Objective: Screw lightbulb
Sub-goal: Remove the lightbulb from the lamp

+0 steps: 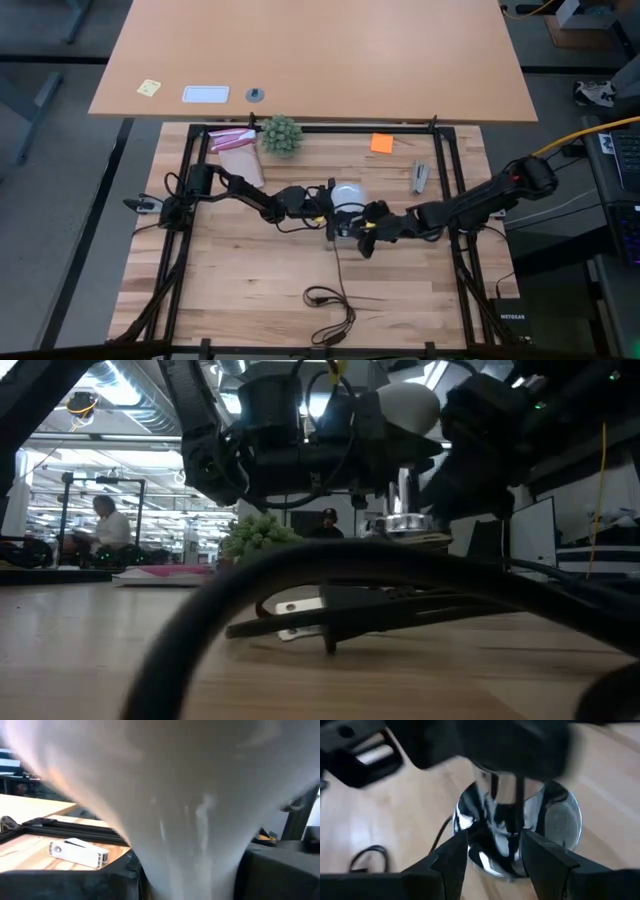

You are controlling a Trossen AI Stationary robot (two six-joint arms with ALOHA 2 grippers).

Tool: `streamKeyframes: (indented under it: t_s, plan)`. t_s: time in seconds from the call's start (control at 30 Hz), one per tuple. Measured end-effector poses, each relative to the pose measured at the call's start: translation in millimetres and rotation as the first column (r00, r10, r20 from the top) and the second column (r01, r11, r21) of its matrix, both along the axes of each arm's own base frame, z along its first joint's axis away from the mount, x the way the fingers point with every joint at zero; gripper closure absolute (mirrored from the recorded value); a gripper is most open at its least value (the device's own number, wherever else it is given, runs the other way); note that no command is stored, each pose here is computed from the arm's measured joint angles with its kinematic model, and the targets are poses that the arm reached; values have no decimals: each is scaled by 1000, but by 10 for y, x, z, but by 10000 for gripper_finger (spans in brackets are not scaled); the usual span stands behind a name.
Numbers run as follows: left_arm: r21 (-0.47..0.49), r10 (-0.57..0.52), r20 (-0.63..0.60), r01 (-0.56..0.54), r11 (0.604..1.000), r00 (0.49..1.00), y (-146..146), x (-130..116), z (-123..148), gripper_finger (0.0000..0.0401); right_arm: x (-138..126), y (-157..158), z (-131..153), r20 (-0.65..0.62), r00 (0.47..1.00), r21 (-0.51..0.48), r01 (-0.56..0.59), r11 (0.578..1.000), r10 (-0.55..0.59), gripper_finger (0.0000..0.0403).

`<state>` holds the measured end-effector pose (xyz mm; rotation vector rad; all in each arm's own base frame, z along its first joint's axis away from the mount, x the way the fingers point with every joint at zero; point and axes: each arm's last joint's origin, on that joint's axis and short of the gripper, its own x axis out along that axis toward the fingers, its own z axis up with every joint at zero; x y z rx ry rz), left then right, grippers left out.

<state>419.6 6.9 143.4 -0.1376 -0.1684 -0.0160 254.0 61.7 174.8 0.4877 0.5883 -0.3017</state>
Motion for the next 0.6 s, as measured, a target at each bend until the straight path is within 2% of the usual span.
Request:
streamKeyframes:
  t_s: [0.2,0.4,0.6]
  plan:
    - [-4,4,-21,-4,1000,1000,-7,4,-20,262,81,25,-107,1,1000,-8,-16,1000,16,215]
    - [19,14,-131,-12,1000,991,-1,14,-126,258,14,-38,-120,-43,995,-138,83,987,-90,215]
    - [33,26,-236,-19,999,971,4,13,-227,261,-17,-84,-174,-60,978,-261,176,949,-198,215]
